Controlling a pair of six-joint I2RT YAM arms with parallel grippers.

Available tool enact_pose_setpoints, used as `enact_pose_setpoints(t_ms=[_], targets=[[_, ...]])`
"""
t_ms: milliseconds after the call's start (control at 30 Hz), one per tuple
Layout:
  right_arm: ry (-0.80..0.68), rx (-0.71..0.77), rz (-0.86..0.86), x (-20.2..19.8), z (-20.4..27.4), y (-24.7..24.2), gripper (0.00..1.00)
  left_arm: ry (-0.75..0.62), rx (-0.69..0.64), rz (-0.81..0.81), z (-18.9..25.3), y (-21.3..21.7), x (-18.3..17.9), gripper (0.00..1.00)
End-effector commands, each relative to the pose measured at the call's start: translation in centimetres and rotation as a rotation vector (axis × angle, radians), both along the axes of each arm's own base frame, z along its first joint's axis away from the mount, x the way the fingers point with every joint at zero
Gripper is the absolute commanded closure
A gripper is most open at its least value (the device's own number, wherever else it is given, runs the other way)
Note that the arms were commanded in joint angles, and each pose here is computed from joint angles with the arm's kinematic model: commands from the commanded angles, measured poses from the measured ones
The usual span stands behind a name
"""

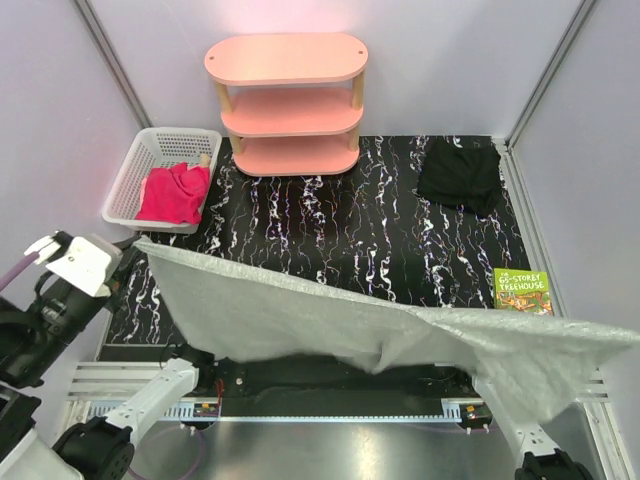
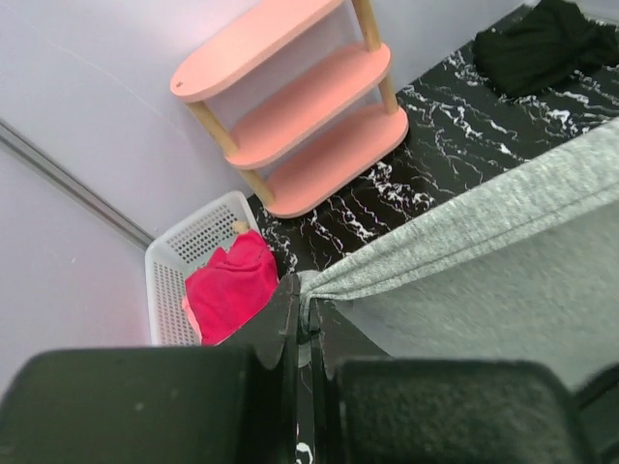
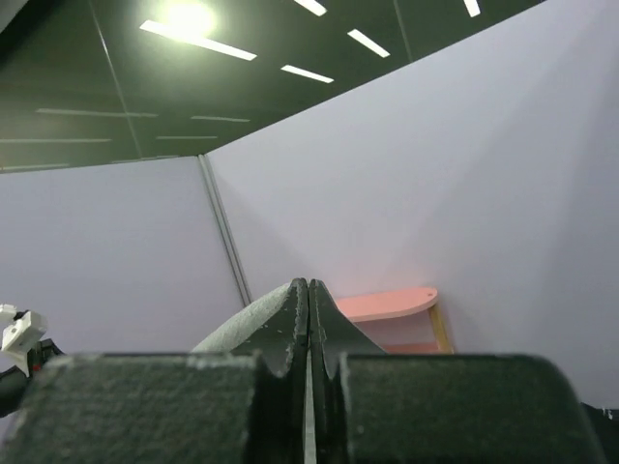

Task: Fold and stack the t-shirts
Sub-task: Flatten the tshirt out

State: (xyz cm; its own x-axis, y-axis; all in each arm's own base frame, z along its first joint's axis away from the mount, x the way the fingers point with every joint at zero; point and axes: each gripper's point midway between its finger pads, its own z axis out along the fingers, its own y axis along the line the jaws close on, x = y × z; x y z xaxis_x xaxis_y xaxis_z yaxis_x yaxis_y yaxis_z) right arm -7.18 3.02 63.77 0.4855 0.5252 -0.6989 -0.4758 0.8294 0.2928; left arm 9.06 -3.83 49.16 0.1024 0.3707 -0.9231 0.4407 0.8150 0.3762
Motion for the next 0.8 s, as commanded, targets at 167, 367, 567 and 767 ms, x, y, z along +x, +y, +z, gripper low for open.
enact_pose_setpoints(t_ms=[167, 367, 567, 767], targets=[[0.55, 0.081, -0.251, 18.7, -9.4, -3.1, 1.0, 0.304, 0.244, 0.093, -11.5, -0.2, 8.6, 1.0], [0.875, 0.028, -0.406, 32.2, -20.4, -3.2, 1.0, 0.5, 0.407, 0.099, -22.2, -2.1, 17.9, 1.0], [1.004, -0.03, -0.468, 40.4, -25.8, -2.7, 1.0, 0.611, 0.567, 0.215, -29.0, -1.4, 27.6, 1.0], [1.086, -0.049, -0.498, 43.9, -29.4, -3.1, 1.0, 0.675, 0.682, 0.286, -31.9, -1.5, 35.1, 1.0]])
